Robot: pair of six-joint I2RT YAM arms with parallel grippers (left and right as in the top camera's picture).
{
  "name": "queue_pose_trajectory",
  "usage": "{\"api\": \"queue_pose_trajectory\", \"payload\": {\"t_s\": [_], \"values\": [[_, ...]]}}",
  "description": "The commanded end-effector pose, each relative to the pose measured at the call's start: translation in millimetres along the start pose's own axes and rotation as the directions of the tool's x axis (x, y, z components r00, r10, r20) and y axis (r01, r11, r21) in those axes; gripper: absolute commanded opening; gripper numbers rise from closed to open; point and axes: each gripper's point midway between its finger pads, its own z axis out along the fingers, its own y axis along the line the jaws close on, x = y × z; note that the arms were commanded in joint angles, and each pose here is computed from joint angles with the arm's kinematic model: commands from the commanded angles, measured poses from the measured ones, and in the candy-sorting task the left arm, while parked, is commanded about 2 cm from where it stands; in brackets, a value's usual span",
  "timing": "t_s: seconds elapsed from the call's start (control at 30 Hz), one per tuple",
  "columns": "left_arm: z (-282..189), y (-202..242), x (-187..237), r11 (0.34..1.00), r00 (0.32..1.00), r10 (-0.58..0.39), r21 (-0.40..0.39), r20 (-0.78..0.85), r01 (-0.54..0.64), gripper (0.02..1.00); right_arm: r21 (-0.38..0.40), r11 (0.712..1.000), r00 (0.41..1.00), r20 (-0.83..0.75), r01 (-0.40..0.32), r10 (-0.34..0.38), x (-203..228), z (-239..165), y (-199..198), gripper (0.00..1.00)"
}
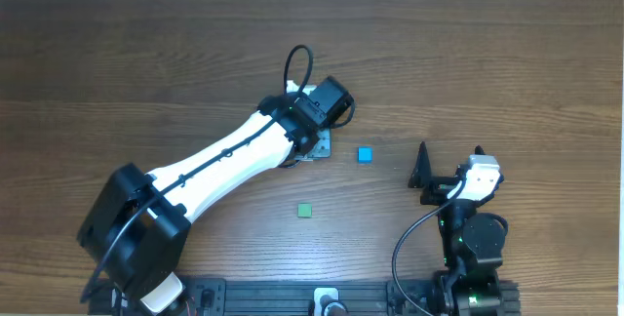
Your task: Stack Cubes
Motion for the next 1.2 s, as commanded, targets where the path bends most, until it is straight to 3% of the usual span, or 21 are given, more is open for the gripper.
{"api": "queue_pose_trajectory", "payload": {"t_s": [0.03, 1.2], "values": [[4.6, -5.9, 2.4, 1.000, 1.000, -0.011, 0.022, -0.012, 0.011, 0.159, 0.001, 1.000, 1.000, -0.002, 0.001, -0.001, 2.4, 0.3, -1.0, 0.993], [11.6, -2.2, 11.6, 1.000, 0.998, -0.012, -0.001, -0.055, 0.012, 0.167, 0.001, 1.000, 1.000, -0.002, 0.001, -0.001, 2.4, 0.3, -1.0, 0.993]]}}
